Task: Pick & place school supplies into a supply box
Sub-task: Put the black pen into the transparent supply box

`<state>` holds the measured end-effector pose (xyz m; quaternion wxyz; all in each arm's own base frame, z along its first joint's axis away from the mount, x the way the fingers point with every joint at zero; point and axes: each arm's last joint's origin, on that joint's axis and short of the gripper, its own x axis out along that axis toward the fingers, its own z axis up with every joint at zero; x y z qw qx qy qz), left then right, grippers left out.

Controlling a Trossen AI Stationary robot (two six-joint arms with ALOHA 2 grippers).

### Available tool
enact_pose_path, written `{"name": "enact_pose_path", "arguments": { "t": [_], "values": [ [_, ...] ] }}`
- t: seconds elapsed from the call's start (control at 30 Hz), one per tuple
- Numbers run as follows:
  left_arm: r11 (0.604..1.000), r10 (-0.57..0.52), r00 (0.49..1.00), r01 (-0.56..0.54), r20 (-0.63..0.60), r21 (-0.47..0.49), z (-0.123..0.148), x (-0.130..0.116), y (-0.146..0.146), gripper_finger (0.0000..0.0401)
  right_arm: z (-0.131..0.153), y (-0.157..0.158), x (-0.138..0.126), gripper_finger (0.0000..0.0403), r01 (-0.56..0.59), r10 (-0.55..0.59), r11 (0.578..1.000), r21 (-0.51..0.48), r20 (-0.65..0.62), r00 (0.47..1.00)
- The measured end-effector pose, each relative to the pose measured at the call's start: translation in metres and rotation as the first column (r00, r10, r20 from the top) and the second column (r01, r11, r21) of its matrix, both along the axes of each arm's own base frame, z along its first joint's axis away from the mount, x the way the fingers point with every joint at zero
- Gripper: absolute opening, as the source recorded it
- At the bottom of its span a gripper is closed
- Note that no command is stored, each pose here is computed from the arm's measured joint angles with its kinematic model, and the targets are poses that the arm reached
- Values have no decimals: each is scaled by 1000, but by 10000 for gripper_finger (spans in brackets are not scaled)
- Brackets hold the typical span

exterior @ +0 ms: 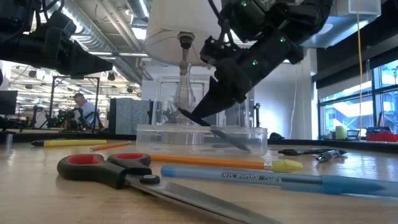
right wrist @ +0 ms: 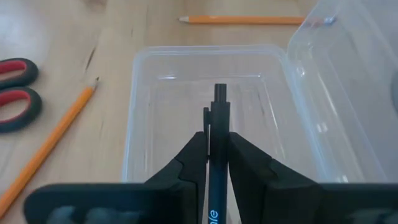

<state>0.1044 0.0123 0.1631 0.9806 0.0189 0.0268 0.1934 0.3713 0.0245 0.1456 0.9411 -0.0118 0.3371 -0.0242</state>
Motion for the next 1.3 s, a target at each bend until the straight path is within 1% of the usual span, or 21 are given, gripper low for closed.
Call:
{"name": "enact_pose_path", "arguments": {
  "t": [0.17, 0.27, 0.57, 0.63, 0.77, 0.83, 0.93, 0.97, 1.07, 1.1, 1.23, 1.3],
  "values": [
    [1000, -1, 1000, 1, -7, 17, 0, 0, 0, 59, 0, 0, 0, 64, 0, 0, 1000, -1, -1, 1000],
    [1000, 0, 1000, 1, -7, 17, 0, 0, 0, 59, 0, 0, 0, 72, -1, 1, 1000, -1, -1, 1000],
    [1000, -1, 1000, 1, -7, 17, 0, 0, 0, 59, 1, -2, 1, 122, 1, -1, 1000, -4, 13, 1000],
    [1000, -1, 1000, 1, -7, 17, 0, 0, 0, 59, 3, -3, 2, 132, 13, -13, 1000, 13, 37, 999],
    [1000, 0, 1000, 0, -6, 17, 0, 0, 0, 59, 17, -16, 2, 140, 67, -79, 989, 134, 87, 993],
    [1000, 15, 1000, -15, -6, 22, 0, 0, 0, 59, 21, -24, 2, 140, 81, -98, 983, 166, 100, 990],
    [997, 51, 999, -50, -15, 56, 1, -1, 1, 59, 20, -28, 1, 141, 91, -106, 982, 164, 90, 990],
    [996, 53, 998, -52, -21, 70, 1, -1, 2, 59, 20, -28, 1, 141, 79, -93, 986, 148, 90, 992],
    [993, 51, 998, -47, -36, 106, 1, -1, 1, 59, 20, -26, 0, 141, 15, -20, 998, 59, 83, 996],
    [993, 51, 998, -46, -37, 110, 1, -1, 1, 59, 20, -26, 1, 141, 8, -12, 999, 52, 94, 996],
    [993, 51, 998, -47, -37, 109, 1, -1, 1, 59, 25, -21, 4, 141, 19, -35, 994, 104, 148, 988],
    [993, 50, 998, -46, -35, 104, 1, -1, 1, 59, 26, -16, 4, 141, 1, -17, 995, 100, 158, 987]
  ]
}}
